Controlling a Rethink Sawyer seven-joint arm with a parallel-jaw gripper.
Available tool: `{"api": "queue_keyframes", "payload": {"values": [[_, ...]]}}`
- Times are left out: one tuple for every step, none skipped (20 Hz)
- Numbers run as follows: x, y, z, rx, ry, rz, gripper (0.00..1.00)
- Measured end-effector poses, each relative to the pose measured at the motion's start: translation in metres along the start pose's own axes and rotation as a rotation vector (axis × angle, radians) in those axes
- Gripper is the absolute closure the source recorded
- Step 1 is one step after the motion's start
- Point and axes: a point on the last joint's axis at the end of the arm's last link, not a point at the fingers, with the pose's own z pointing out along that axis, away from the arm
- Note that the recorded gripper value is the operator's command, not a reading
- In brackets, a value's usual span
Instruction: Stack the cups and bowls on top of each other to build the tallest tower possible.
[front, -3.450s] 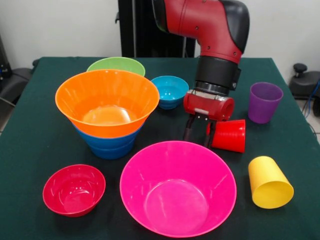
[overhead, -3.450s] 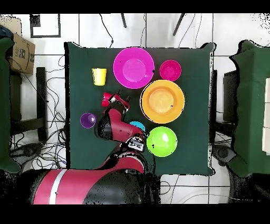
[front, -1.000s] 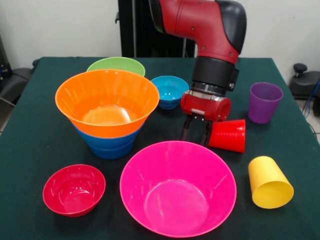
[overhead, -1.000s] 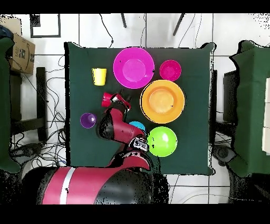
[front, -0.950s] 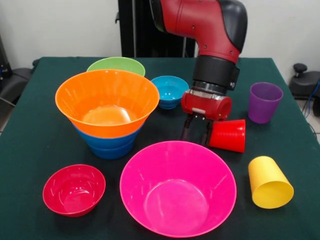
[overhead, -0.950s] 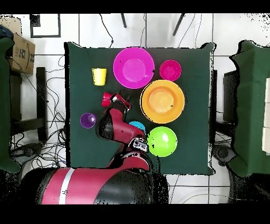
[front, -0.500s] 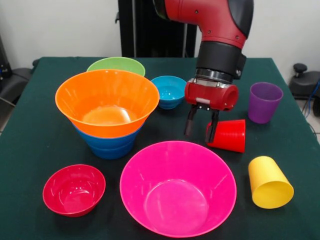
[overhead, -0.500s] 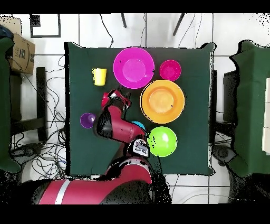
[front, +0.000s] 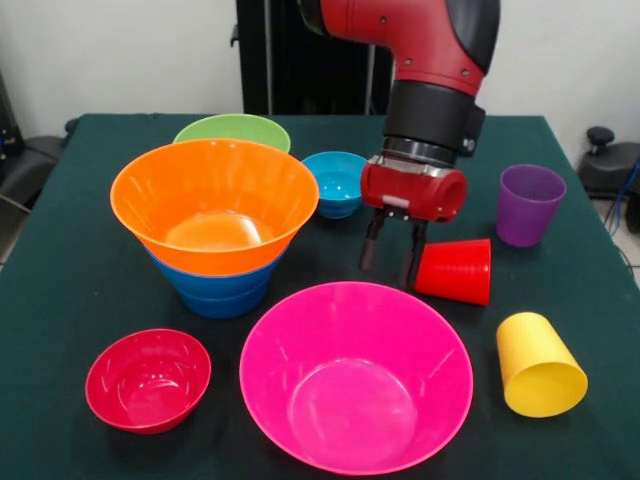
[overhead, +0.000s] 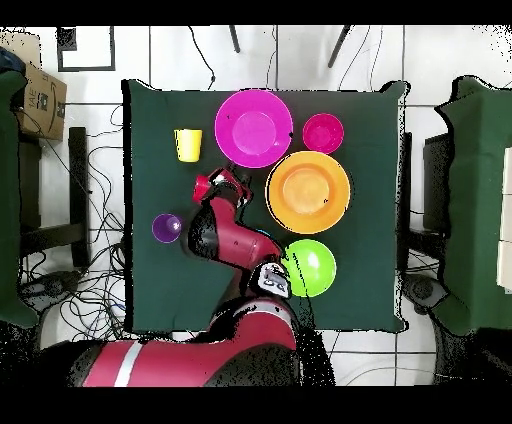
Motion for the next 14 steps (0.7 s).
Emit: {"api": "queue_keyframes", "payload": {"values": [[-0.003,-0.006,0.006,0.009,0.002,0.010,0.00],[-0.004,-0.008,0.009,0.012,0.002,0.014,0.00],[-0.005,-0.012,0.013,0.016,0.002,0.019,0.00],[-0.005,-0.013,0.015,0.017,0.002,0.021,0.00],[-0.006,-0.014,0.017,0.018,0.001,0.023,0.00],[-0.007,-0.018,0.024,0.018,-0.005,0.022,0.00],[-0.007,-0.020,0.028,0.017,-0.007,0.021,0.00],[-0.007,-0.022,0.032,0.016,-0.009,0.020,0.00],[-0.006,-0.024,0.036,0.015,-0.010,0.019,0.00],[-0.005,-0.026,0.039,0.015,-0.010,0.018,0.00],[-0.005,-0.027,0.042,0.016,-0.009,0.017,0.00],[-0.002,-0.031,0.047,0.019,-0.005,0.017,0.00],[-0.001,-0.033,0.049,0.021,-0.002,0.017,0.00],[0.001,-0.035,0.052,0.024,0.001,0.017,0.00]]}}
